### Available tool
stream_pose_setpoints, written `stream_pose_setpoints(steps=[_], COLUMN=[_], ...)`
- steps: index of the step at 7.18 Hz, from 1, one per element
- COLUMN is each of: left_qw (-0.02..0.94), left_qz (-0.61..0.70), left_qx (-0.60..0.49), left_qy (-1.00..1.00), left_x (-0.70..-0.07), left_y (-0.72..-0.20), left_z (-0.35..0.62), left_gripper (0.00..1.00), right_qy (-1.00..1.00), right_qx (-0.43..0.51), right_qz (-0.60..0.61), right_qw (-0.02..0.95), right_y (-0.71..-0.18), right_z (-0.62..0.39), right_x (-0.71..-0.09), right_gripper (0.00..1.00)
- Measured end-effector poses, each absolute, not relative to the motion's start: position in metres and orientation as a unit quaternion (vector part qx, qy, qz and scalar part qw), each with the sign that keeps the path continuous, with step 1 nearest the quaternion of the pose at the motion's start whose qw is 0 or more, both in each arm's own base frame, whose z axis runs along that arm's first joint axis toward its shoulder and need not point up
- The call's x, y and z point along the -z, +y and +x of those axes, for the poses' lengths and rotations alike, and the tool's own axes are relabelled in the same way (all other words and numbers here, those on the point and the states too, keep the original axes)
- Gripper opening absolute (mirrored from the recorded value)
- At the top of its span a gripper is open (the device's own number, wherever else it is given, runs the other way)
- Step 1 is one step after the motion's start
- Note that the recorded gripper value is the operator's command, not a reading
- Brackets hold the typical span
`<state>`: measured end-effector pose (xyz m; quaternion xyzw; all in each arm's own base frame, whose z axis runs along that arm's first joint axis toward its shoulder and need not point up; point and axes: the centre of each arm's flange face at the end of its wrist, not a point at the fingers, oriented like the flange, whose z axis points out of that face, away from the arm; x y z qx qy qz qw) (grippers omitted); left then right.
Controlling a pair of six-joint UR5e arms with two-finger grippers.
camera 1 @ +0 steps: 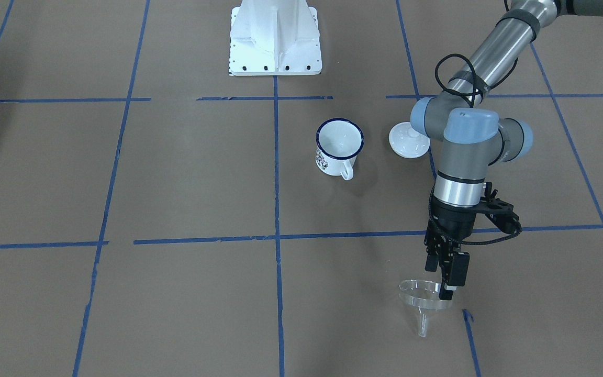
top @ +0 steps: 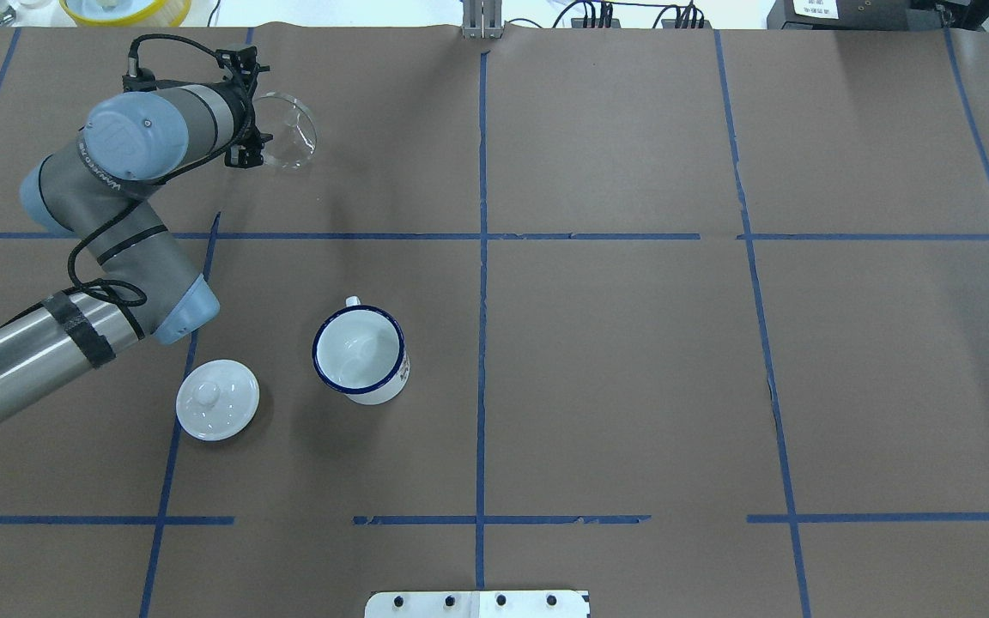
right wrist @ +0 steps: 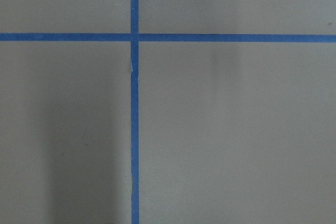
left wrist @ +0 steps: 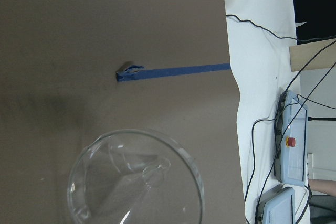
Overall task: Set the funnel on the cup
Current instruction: 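Grasp the clear glass funnel with the left gripper and lift it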
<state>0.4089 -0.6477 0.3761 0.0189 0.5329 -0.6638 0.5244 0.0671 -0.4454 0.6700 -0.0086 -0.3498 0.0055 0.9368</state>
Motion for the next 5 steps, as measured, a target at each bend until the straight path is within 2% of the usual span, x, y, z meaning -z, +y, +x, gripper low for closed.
stream_pose_setpoints(steps=[1,2,3,5], left_qw=[0.524,0.525,0.526,0.527], left_qz=[0.020,0.021,0.022,0.022], left_qx=[0.665,0.665,0.664,0.662], left_qy=[0.533,0.531,0.531,0.533], left_x=[-0.3807,-0.3838,-0.3857,-0.3861], left_y=[-0.6534,-0.6577,-0.6606,-0.6630], left_z=[0.4114,0.4145,0.4171,0.4198], left_gripper=[1.00,0.87,0.70,0.11], right_qy=[-0.350,-0.350,-0.350,-0.350], right_qx=[-0.006,-0.006,-0.006,-0.006], right_qz=[-0.009,-0.009,-0.009,-0.009], right_qw=[0.937,0.937,0.937,0.937], right_y=[-0.4454,-0.4454,-0.4454,-0.4454], right_z=[0.0672,0.0672,0.0671,0.0671], right_x=[-0.6700,-0.6700,-0.6700,-0.6700], right_gripper=[1.00,1.00,1.00,1.00])
